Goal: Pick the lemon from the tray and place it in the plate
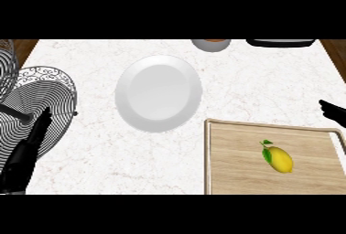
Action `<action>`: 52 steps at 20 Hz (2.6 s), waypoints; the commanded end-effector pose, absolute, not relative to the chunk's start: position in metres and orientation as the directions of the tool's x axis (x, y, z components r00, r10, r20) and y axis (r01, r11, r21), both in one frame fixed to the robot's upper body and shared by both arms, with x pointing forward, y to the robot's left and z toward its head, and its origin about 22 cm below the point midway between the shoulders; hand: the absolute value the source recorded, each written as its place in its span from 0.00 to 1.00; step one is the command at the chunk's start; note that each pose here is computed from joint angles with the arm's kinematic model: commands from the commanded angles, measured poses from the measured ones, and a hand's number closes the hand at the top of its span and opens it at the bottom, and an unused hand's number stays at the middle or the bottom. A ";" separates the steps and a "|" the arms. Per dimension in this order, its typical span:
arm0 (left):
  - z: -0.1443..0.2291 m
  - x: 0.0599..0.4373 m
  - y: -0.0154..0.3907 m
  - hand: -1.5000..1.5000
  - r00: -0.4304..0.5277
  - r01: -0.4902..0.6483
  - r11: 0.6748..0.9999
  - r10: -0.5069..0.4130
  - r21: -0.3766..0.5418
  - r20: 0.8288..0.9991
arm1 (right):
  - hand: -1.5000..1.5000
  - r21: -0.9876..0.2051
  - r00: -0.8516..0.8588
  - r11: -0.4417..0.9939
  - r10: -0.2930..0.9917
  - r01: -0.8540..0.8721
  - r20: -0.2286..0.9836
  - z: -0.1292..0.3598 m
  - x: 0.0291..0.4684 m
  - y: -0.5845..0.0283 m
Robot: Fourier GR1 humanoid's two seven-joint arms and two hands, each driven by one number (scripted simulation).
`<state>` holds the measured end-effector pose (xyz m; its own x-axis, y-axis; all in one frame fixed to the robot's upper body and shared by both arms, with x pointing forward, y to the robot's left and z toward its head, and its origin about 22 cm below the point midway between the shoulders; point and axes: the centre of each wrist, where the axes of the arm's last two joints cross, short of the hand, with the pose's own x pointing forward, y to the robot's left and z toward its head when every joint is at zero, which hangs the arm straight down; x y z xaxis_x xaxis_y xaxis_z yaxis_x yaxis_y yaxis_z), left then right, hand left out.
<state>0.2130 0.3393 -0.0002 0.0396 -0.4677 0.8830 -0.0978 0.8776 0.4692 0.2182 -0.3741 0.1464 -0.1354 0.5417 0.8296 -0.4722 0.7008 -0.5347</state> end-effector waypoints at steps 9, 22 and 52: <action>-0.017 0.233 0.330 0.50 0.035 -0.116 0.876 -0.468 0.469 0.883 | 0.00 -0.639 -0.157 0.432 0.739 -0.636 0.655 0.108 0.258 -0.344; 0.004 0.204 0.327 0.50 0.053 -0.104 0.875 -0.470 0.473 0.881 | 0.00 -0.590 -0.176 0.344 0.740 -0.730 0.649 0.054 0.269 -0.336; 0.000 0.213 0.334 0.50 0.031 -0.093 0.884 -0.458 0.459 0.888 | 1.00 -0.697 -0.238 0.361 0.760 -0.620 0.605 0.014 0.323 -0.309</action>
<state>0.2112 0.3369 -0.0005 0.0411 -0.4671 0.8832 -0.0988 0.8777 0.4688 0.2944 -0.3243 0.0156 -0.2193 0.7287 0.6487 -0.6651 0.3748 -0.6459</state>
